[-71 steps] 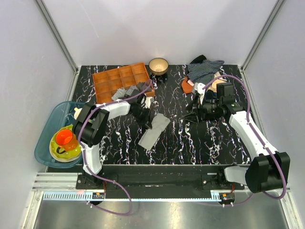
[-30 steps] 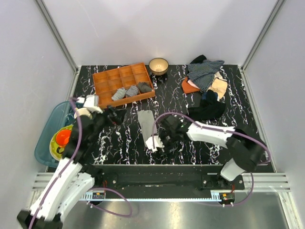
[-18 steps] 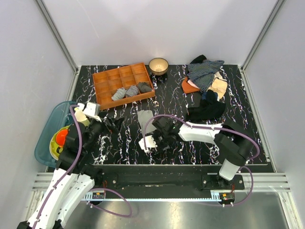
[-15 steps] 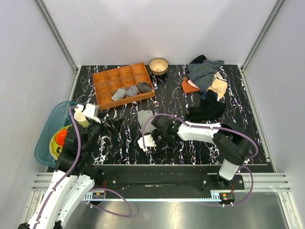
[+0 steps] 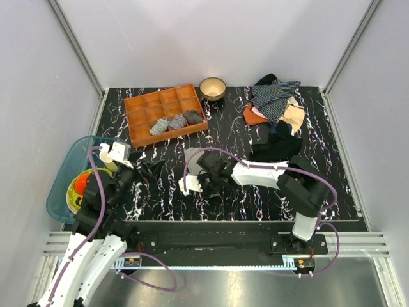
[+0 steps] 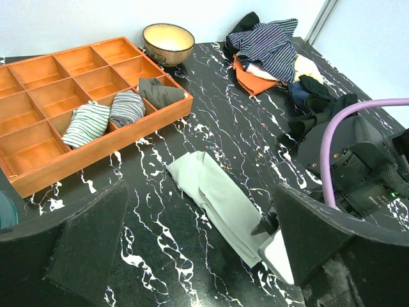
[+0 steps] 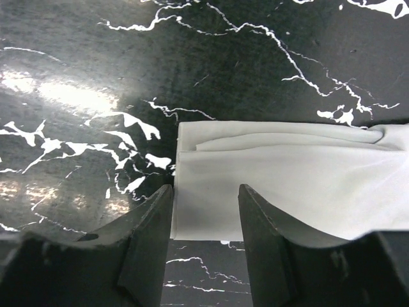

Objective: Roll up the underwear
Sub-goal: Roll the underwear to the center of the board.

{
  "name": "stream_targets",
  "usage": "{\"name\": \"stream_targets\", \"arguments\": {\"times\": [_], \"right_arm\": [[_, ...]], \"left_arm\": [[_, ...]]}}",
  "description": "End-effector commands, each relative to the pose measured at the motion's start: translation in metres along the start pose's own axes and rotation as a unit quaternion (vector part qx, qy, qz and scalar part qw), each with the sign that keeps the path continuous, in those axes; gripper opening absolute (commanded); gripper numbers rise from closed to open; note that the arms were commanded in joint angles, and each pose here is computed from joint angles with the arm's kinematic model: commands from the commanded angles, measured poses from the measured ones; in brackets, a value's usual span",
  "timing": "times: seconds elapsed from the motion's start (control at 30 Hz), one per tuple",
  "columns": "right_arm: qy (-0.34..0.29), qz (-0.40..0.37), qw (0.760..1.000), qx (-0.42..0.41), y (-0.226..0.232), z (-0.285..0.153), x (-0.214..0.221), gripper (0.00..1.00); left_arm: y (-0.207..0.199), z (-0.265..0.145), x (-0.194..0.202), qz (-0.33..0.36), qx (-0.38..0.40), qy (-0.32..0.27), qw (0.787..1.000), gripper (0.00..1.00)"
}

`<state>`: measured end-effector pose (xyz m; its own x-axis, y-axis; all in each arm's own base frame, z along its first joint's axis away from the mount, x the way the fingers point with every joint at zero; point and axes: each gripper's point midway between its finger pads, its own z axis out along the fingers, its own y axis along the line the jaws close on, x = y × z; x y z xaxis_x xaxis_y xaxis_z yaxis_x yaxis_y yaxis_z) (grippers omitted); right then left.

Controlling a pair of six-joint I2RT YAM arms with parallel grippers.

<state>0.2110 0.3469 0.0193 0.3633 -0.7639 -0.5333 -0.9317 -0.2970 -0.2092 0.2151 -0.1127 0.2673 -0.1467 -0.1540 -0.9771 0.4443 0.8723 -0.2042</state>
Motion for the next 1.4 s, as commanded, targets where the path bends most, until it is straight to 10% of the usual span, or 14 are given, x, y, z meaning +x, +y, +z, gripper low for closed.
{"name": "stream_targets", "arguments": {"times": [0.0,0.37,0.67,0.97,1.37], "right_arm": [[0.092,0.027,0.995,-0.019,0.018,0.014,0.045,0.49],[0.106,0.033,0.992,-0.065,0.040,0.016,0.056,0.20],[0.062,0.062,0.985,-0.146,0.066,0.001,0.037,0.01],[0.018,0.130,0.969,-0.208,0.063,-0.024,0.023,0.00],[-0.002,0.208,0.941,-0.267,0.038,-0.043,0.029,0.00]], "left_arm": [[-0.005,-0.002,-0.011,0.011,0.013,-0.023,1.000,0.99],[-0.003,-0.007,-0.016,0.001,0.005,-0.039,0.999,0.99],[-0.069,-0.028,-0.001,0.037,0.204,-0.021,0.978,0.92],[-0.113,-0.062,-0.003,0.067,0.348,-0.059,0.933,0.88],[-0.151,-0.050,0.026,0.087,0.424,0.036,0.901,0.83]]}}
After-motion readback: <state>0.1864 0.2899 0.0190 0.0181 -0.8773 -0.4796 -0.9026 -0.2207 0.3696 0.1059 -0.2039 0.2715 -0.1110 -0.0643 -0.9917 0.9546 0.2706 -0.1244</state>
